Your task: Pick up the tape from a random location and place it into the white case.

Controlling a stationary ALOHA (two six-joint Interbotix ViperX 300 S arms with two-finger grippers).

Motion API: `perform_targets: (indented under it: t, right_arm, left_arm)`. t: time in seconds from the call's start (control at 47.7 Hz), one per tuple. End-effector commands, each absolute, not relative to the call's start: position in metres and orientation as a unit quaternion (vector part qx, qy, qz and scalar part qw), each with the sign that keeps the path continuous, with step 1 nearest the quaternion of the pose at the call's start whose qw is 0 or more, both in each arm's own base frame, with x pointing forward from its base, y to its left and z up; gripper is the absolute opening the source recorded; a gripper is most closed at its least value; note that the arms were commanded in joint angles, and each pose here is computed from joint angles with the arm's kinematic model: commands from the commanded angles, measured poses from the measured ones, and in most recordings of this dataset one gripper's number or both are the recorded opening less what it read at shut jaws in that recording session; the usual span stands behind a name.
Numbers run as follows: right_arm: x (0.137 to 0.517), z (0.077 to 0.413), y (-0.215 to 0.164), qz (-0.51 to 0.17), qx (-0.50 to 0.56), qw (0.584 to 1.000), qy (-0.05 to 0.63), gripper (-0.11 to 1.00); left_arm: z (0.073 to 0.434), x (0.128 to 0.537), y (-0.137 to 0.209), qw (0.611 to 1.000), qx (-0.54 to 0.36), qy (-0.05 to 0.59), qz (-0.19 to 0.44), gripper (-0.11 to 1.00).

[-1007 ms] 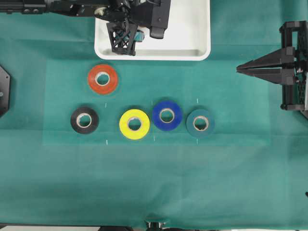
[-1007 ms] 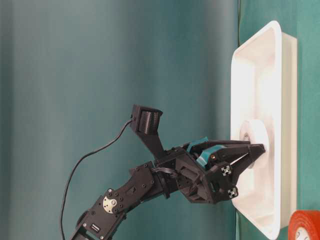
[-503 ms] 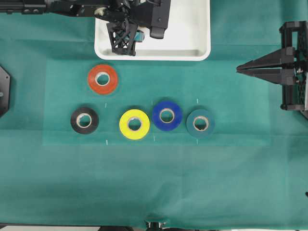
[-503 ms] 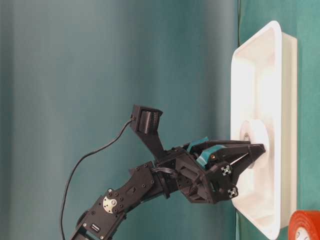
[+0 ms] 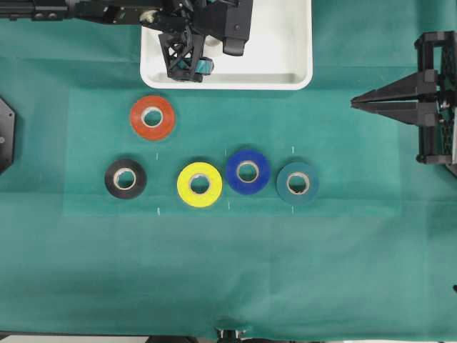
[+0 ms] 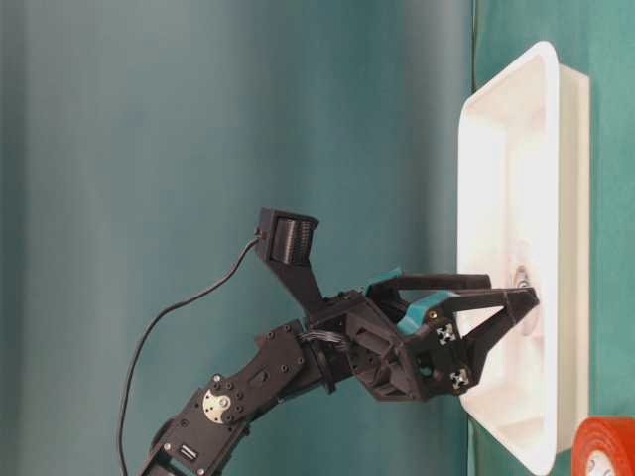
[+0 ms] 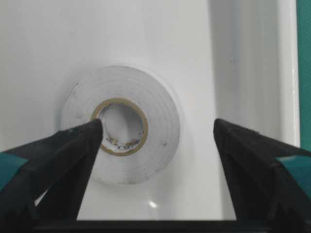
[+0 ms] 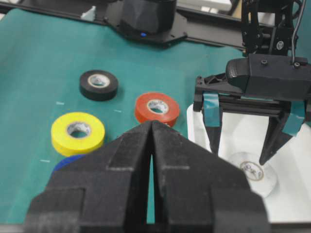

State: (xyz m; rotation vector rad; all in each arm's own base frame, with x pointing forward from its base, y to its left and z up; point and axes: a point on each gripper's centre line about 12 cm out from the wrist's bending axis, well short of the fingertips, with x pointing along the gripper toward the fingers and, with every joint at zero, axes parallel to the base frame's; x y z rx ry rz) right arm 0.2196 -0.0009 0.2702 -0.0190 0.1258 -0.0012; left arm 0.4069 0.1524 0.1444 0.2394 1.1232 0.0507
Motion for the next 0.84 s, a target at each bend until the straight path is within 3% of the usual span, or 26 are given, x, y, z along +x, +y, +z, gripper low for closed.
perform_targets:
  t: [0.0,0.252,0.818]
  right_arm:
    - [0.222,0.278,-0.001,0.000,-0.010,0.999,0.051,0.00]
    - [0.222,0.278,-0.001,-0.001,-0.010,0.999,0.051,0.00]
    - [0.222,0.279,-0.001,0.000,-0.010,0.999,0.049,0.00]
  left_arm:
    - [0.162,0.410,0.154,0.850,0.117,0.513,0.032,0.92]
    - [0.169,0.407,0.152,0.850,0.113,0.513,0.034,0.92]
    - [0.229,0.392,0.133,0.861,0.118,0.494,0.031,0.92]
